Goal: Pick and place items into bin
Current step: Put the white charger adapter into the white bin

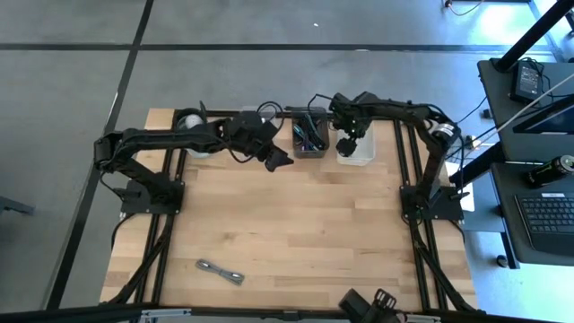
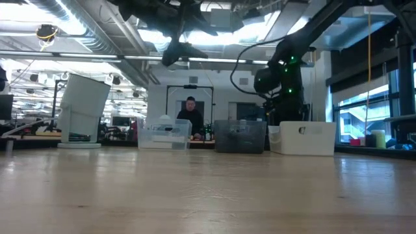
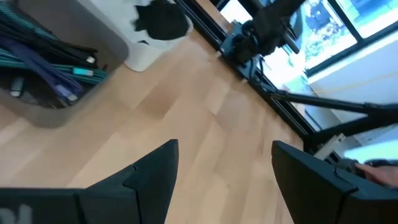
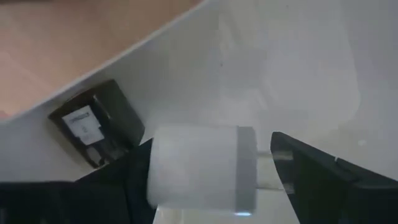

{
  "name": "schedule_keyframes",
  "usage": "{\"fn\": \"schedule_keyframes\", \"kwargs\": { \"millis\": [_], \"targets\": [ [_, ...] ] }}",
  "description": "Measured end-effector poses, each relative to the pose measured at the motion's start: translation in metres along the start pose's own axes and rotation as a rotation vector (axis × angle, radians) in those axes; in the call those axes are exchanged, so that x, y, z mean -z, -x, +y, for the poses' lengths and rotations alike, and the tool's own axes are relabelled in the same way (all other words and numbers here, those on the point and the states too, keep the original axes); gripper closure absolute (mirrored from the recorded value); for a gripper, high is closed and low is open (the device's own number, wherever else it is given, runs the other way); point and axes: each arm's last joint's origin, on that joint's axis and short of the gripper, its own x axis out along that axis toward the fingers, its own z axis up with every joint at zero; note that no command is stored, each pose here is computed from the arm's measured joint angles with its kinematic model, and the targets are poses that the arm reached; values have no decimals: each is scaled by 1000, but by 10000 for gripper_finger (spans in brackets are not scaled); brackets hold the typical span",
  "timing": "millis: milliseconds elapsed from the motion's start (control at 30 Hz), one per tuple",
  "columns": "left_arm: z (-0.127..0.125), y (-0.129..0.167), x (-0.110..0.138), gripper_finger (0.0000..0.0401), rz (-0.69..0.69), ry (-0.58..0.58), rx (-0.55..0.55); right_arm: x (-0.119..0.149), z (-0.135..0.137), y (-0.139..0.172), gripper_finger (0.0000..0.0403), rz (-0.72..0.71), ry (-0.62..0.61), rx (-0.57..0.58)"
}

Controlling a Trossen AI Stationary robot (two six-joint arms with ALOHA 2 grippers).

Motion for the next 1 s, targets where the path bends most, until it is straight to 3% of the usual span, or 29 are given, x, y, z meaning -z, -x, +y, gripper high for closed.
{"fn": "schedule_keyframes", "kwargs": {
  "millis": [533, 1000],
  "targets": [
    [1, -1, 5, 152, -20, 16, -105, 4, -7, 17, 119, -77, -29, 11],
    [-6, -3, 11, 152, -4, 9, -87, 2, -7, 17, 118, -102, -77, 12]
  ]
}}
